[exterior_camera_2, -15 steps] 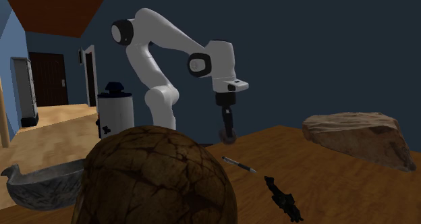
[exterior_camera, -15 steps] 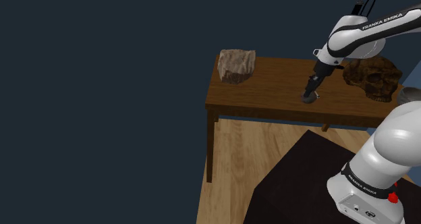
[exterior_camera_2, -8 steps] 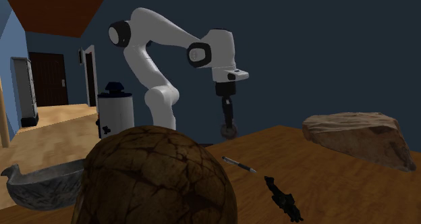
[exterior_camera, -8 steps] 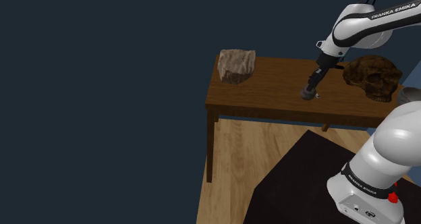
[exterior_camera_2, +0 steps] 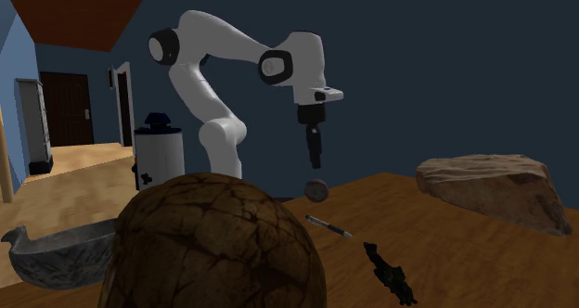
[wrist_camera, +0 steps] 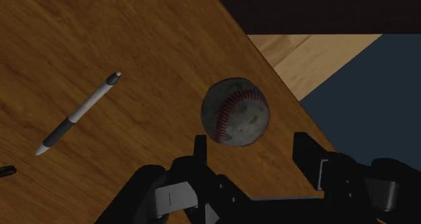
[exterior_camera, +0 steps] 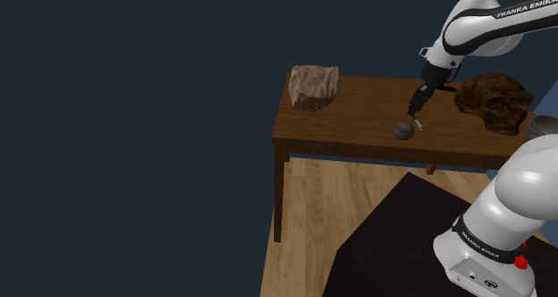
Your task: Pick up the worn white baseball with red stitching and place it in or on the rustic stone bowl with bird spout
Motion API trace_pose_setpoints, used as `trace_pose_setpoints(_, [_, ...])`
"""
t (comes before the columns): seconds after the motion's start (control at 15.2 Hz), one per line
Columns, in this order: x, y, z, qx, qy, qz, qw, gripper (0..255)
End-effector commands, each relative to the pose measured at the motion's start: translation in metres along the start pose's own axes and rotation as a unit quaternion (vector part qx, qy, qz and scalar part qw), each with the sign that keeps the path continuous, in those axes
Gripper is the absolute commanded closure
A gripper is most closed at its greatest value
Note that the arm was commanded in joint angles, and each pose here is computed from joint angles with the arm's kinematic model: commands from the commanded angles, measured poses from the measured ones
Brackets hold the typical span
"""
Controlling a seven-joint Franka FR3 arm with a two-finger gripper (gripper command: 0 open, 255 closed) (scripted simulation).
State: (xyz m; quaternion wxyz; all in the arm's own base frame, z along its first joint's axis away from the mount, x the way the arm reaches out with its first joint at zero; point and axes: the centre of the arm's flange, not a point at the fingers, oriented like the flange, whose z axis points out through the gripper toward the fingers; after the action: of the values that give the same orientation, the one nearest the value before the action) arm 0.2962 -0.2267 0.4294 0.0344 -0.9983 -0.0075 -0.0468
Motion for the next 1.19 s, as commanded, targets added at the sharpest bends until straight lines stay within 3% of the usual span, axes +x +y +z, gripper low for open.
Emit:
trace_pose_setpoints(0.0, [0.003,-0.016,0.02,-0.038,-0.012,-0.015,0.9991,0])
trace_pose_setpoints(0.13, [0.007,-0.034,0.048,-0.087,-0.029,-0.035,0.9952,0])
trace_pose_setpoints(0.66, [0.005,-0.027,0.088,-0.087,-0.029,-0.035,0.9952,0])
trace_pose_setpoints(1.12, [0.005,-0.027,0.088,-0.087,-0.029,-0.035,0.9952,0])
